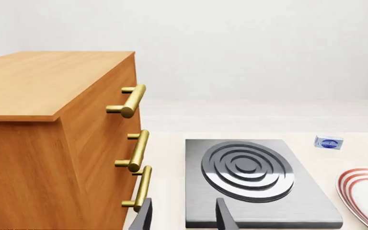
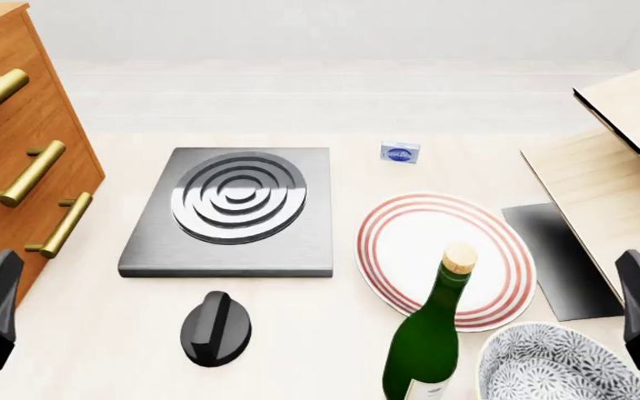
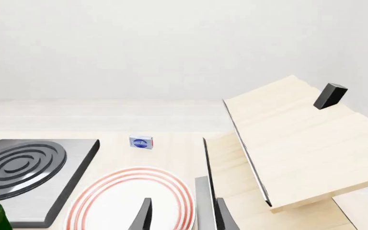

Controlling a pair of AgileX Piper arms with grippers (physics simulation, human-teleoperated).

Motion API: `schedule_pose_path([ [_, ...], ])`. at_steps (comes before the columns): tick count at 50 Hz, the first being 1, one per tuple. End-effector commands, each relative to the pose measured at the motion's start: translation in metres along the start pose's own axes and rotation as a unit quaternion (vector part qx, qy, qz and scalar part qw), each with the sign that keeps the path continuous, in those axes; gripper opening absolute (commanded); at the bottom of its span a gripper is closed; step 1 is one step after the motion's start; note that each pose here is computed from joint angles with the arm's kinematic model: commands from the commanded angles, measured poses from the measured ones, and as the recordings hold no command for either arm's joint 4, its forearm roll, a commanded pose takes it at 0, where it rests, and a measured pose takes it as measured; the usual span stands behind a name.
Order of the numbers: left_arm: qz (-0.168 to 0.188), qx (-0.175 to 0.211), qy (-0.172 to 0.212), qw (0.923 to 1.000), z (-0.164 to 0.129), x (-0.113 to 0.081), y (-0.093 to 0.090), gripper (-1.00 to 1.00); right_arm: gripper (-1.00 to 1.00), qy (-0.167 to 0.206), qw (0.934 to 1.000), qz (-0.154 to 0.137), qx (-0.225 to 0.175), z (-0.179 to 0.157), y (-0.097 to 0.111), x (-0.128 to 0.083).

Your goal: Turn on the stove.

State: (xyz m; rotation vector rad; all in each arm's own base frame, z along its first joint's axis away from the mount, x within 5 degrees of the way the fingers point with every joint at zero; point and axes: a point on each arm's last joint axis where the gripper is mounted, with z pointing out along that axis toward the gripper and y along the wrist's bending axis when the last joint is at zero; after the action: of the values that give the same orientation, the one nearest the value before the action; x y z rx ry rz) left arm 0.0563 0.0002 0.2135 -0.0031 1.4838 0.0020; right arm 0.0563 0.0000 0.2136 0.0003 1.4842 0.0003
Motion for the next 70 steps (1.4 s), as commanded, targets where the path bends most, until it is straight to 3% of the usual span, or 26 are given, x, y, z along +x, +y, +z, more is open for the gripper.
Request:
schedule_pose_path([
  [1, 0.003, -0.007, -0.002, 1.0, 0.0, -0.001, 0.001, 1.0, 1.0, 0.002, 1.0, 0.003, 0.0, 0.001, 0.0, -0.001],
  [8, 0.013, 0.0, 0.003, 0.9999, 0.001, 0.0, 0.0, 1.0, 1.0, 0.001, 1.0, 0.0, 0.0, 0.001, 0.0, -0.001],
  [11, 0.033, 0.012, 0.002, 0.9994, 0.001, -0.004, -0.001, 1.0, 1.0, 0.001, 1.0, 0.001, 0.0, 0.001, 0.0, -0.001],
  [14, 0.003, 0.018, 0.031, 0.9993, 0.012, -0.006, -0.002, 1.0, 1.0, 0.001, 1.0, 0.001, 0.0, 0.001, 0.0, -0.001],
  [15, 0.03, 0.019, 0.032, 0.9988, 0.011, -0.014, -0.002, 1.0, 1.0, 0.002, 1.0, 0.003, 0.0, 0.001, 0.0, -0.001],
  [17, 0.023, 0.02, 0.045, 0.9985, 0.015, -0.017, -0.003, 1.0, 1.0, 0.001, 1.0, 0.001, 0.0, 0.001, 0.0, -0.001],
  [19, 0.046, 0.01, 0.059, 0.9971, 0.019, -0.017, -0.001, 1.0, 1.0, 0.001, 1.0, 0.001, 0.0, 0.001, 0.0, -0.001],
  [21, 0.028, 0.019, 0.085, 0.9958, 0.029, -0.018, -0.003, 1.0, 1.0, 0.001, 1.0, 0.002, 0.0, 0.001, 0.0, -0.001],
  [22, 0.048, 0.016, 0.08, 0.9955, 0.027, -0.021, -0.002, 1.0, 1.0, 0.001, 1.0, 0.001, 0.0, 0.001, 0.0, -0.001],
  [30, 0.056, 0.045, 0.114, 0.9909, 0.037, -0.029, -0.007, 1.0, 1.0, 0.001, 1.0, 0.002, 0.0, 0.001, 0.0, -0.001],
  [36, 0.063, 0.075, 0.143, 0.9848, 0.049, -0.03, -0.014, 1.0, 1.0, 0.001, 1.0, 0.002, 0.0, 0.001, 0.0, -0.001],
  [37, 0.056, 0.095, 0.167, 0.9798, 0.057, -0.024, -0.02, 1.0, 1.0, 0.001, 1.0, 0.003, 0.0, 0.001, 0.0, -0.001],
  [40, 0.075, 0.099, 0.158, 0.9797, 0.055, -0.028, -0.019, 1.0, 1.0, 0.001, 1.0, 0.002, 0.0, 0.001, 0.0, -0.001],
  [41, 0.065, 0.109, 0.18, 0.9754, 0.062, -0.024, -0.023, 1.0, 1.0, 0.001, 1.0, 0.001, 0.0, 0.001, 0.0, -0.001],
  [45, 0.079, 0.134, 0.195, 0.9684, 0.068, -0.028, -0.03, 1.0, 1.0, 0.001, 1.0, 0.002, 0.0, 0.001, 0.0, -0.001],
  [56, 0.073, 0.143, 0.242, 0.9569, 0.087, -0.029, -0.038, 1.0, 1.0, 0.001, 1.0, 0.002, 0.0, 0.001, 0.0, -0.001],
  [70, 0.078, 0.153, 0.296, 0.9397, 0.107, -0.006, -0.048, 1.0, 1.0, 0.001, 1.0, 0.002, 0.0, 0.001, 0.0, -0.002],
])
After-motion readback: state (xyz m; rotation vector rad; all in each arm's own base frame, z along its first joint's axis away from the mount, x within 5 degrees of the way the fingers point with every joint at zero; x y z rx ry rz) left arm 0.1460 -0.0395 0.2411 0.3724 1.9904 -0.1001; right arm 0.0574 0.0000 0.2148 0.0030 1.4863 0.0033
